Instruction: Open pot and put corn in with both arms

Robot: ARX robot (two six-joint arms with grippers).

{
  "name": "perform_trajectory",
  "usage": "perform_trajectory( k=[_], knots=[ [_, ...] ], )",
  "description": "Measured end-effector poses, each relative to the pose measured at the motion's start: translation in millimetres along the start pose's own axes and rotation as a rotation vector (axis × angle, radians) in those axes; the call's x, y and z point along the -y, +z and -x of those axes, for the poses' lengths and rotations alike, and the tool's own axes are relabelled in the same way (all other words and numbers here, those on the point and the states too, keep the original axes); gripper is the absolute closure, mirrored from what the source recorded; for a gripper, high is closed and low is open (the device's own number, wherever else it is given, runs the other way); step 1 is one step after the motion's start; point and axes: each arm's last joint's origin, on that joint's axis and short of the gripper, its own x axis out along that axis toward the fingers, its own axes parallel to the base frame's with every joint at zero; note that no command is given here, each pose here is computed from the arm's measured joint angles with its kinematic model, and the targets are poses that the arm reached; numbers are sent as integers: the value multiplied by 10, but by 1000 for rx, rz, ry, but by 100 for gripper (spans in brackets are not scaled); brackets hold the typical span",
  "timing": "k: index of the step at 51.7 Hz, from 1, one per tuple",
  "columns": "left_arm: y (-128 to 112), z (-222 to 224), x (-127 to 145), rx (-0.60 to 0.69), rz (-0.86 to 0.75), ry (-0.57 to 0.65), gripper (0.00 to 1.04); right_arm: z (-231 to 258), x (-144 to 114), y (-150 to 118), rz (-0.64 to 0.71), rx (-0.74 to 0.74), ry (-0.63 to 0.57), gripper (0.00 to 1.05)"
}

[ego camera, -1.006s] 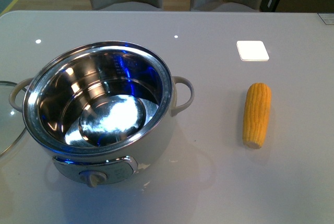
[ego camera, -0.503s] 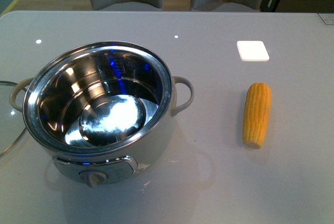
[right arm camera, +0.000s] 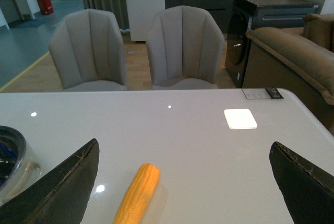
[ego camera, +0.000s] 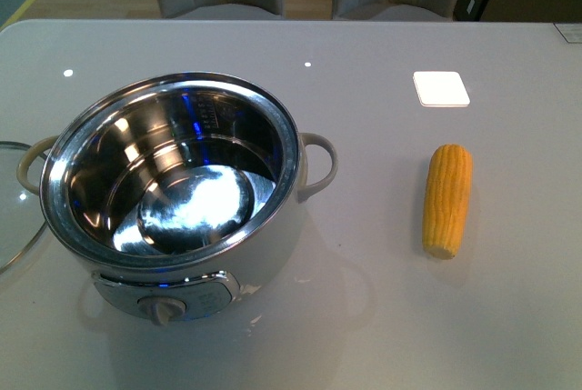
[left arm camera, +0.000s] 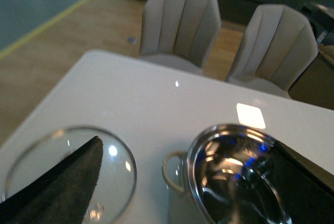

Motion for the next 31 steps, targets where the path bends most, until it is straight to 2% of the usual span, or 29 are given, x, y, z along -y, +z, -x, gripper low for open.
perform_trajectory(
  k=[2, 4, 27, 31],
  knots=[
    [-2, 9, 17, 53, -42, -9, 18, 0, 0, 0, 0, 0, 0, 9],
    [-1, 31, 49, 115, -102, -10, 29, 0, 0, 0, 0, 0, 0, 9],
    [-142, 91, 232, 133, -156, -4, 99, 0, 0, 0, 0, 0, -1, 9],
    [-206, 94, 245, 139, -162, -24, 101, 0, 0, 0, 0, 0, 0, 9]
  ],
)
